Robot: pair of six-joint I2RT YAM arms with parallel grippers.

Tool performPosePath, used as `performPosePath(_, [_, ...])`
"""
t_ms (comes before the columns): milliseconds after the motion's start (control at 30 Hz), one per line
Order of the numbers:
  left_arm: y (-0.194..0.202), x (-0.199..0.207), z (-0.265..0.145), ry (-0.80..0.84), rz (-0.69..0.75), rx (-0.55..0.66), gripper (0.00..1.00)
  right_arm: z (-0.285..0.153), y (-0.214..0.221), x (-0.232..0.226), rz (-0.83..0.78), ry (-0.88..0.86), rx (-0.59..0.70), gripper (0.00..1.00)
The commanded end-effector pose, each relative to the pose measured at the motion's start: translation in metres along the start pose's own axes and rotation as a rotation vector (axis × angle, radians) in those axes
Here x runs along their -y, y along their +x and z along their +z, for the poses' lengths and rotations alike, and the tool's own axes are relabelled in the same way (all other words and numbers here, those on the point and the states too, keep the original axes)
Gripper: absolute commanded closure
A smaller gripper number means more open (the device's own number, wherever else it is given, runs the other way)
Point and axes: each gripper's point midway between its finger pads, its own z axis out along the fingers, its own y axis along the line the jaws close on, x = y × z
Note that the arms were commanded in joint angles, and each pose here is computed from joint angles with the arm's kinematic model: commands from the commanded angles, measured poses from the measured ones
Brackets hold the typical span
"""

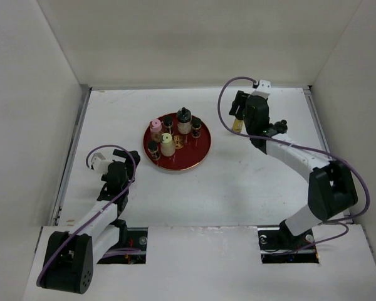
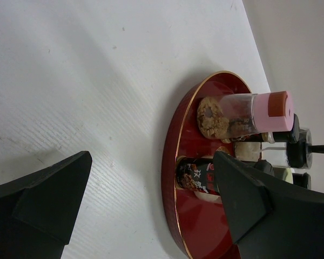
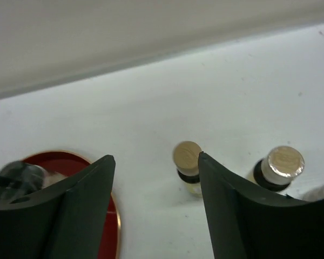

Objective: Organize the condiment bottles

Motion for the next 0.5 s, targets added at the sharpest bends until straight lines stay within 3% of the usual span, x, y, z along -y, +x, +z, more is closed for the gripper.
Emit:
performPosePath(0, [-0.012,0.020,-0.001,0.065,-0.009,0.037,0.00,0.009,0.010,0.017,-0.080,0.063,-0.047,0.27])
performPosePath(167, [-0.009,0.020,0.000,0.062,-0.001,0.025,0.00,0.032,0.027,0.033,-0.107,0.093,-0.125,0.24])
performPosePath(467, [-0.010,0.021,0.000,0.063,-0.002,0.031,0.00,0.051,0.031,0.036,-0.104,0.104,-0.125,0.41])
